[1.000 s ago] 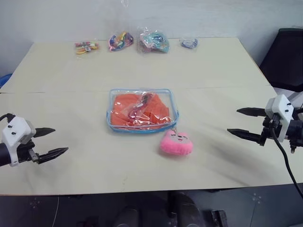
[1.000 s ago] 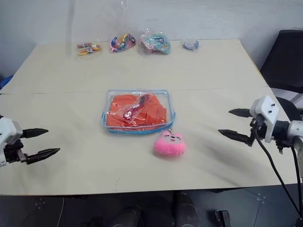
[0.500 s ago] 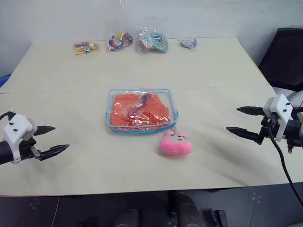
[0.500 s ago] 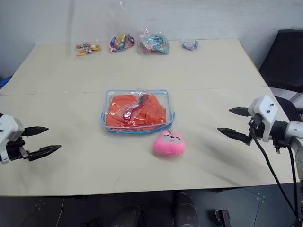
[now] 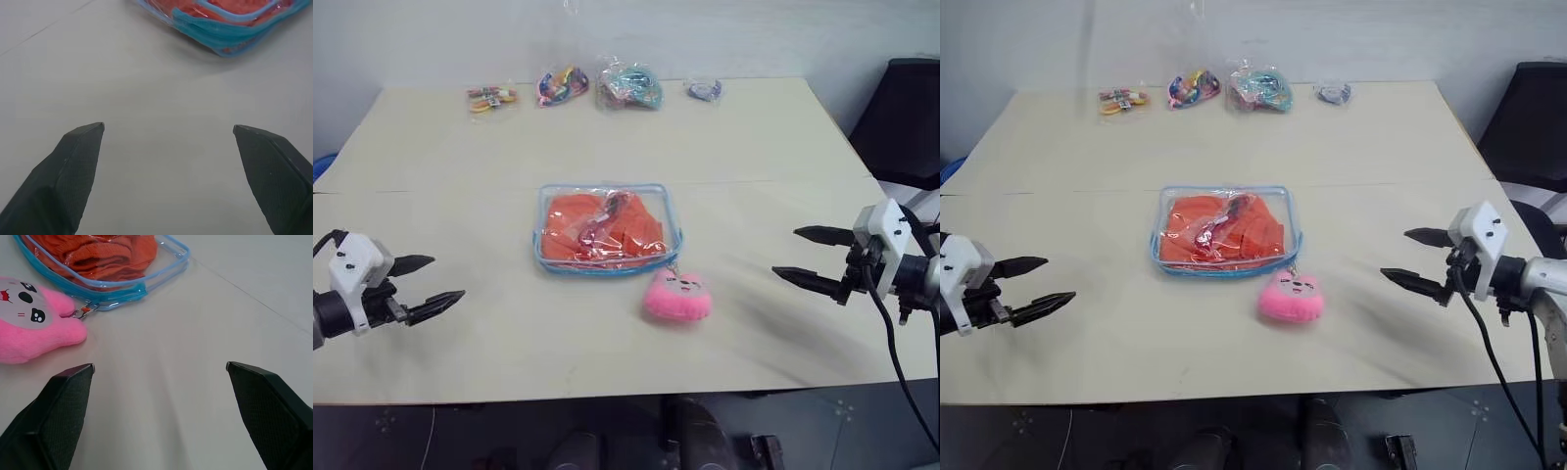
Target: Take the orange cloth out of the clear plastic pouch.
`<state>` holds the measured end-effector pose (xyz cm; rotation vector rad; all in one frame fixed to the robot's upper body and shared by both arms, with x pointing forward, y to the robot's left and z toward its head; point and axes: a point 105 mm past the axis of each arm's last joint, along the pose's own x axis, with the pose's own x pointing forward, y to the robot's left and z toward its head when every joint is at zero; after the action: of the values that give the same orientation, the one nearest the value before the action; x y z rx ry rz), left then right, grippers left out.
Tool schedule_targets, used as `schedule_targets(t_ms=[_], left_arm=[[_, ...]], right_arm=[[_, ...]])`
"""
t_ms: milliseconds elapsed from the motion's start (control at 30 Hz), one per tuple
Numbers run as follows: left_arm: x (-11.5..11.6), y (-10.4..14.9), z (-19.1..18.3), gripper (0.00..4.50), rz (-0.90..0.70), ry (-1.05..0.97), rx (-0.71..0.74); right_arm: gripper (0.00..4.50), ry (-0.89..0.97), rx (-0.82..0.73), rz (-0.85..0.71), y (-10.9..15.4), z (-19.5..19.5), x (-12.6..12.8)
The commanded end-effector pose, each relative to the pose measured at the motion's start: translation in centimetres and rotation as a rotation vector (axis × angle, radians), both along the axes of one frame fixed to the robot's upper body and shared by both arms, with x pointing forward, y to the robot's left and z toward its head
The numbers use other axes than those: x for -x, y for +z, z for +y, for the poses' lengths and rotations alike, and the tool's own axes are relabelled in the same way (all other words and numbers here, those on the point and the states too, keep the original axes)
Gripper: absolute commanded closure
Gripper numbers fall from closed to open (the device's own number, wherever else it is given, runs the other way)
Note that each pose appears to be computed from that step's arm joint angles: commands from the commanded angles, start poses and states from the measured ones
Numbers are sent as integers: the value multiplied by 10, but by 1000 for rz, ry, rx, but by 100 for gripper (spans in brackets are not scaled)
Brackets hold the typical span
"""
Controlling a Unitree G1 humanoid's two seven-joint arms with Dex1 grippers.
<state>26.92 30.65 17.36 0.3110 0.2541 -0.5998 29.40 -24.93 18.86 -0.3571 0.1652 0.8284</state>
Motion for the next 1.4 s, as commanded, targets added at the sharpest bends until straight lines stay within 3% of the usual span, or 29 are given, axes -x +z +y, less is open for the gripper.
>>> schedule_targets(t_ms=[33, 200, 433, 667, 833, 1000, 1267, 1300, 1400], left_arm=[[-10, 33, -53, 1, -53, -130, 117], [-38, 53, -113, 1, -57, -175, 230], [-87, 50, -181, 1, -8, -136, 151], [-120, 31, -200, 1, 32, -57, 50], [-128, 22, -221, 1, 48, -98, 25], [-123, 21, -233, 155, 51, -166, 37], [-124, 19, -220, 427, 53, -116, 38], [-125, 19, -218, 445, 54, -98, 46], [-134, 31, -197, 445, 25, 16, 120]], right_arm=[[0, 75, -29, -87, 24, 28, 9], [0, 122, -71, -183, 39, 66, 17], [0, 196, -130, -226, 51, 108, 32], [0, 199, -135, -239, 50, 115, 36], [0, 195, -134, -254, 52, 116, 38], [0, 198, -123, -259, 51, 116, 40], [0, 209, -116, -259, 49, 117, 41], [0, 210, -116, -259, 49, 118, 41], [0, 224, -114, -258, 49, 119, 40]])
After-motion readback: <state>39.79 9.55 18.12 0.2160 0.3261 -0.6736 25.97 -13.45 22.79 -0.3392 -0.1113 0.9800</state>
